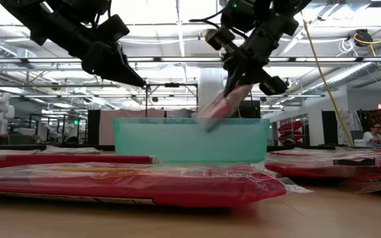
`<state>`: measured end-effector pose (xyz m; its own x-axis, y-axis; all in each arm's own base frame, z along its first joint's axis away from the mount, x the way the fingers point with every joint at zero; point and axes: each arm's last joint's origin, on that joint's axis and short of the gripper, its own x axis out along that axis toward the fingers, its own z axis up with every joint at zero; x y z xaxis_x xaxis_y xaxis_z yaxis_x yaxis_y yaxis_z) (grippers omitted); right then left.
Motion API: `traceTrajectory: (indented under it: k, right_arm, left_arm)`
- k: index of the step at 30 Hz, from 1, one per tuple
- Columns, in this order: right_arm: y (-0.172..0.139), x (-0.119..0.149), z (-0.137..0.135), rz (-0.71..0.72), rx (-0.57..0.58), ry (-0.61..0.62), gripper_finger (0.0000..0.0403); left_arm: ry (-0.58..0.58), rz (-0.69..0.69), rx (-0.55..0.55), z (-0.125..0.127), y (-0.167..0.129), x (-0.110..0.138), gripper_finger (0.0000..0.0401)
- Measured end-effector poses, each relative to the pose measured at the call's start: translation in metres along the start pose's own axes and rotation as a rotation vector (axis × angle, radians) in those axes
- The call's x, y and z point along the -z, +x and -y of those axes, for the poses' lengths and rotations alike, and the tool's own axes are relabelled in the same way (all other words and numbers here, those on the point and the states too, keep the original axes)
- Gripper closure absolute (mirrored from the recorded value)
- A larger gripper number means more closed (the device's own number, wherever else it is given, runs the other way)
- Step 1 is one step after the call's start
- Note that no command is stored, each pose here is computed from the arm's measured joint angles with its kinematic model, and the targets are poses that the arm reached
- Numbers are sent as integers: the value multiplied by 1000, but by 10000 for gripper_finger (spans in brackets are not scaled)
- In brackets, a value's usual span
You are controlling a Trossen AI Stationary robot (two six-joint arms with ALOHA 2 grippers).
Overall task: Sort popcorn bags into baskets
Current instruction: Put the red popcorn bag into the green bin
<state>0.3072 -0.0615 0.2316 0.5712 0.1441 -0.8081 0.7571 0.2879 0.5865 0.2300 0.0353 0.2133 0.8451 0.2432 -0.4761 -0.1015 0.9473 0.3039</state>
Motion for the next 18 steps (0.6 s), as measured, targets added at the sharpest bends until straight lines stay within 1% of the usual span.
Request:
traceTrajectory:
  k: [5, 10, 14, 16, 18]
  right_arm:
    - [0, 0, 2, 17, 35, 32, 385]
    - [0, -2, 7, 6, 57, 51, 385]
    - [8, -7, 11, -8, 81, 65, 385]
    - [16, -8, 12, -36, 77, 52, 385]
    - [25, -9, 15, -63, 98, 40, 385]
  left_arm:
    - [-38, -14, 6, 1, 0, 1, 229]
    - [-28, -19, 1, 1, 0, 2, 229]
    - [-26, -19, -9, 0, 0, 2, 229]
    - [-27, -28, -6, 1, 0, 2, 229]
    - [-30, -40, -2, 1, 0, 4, 229]
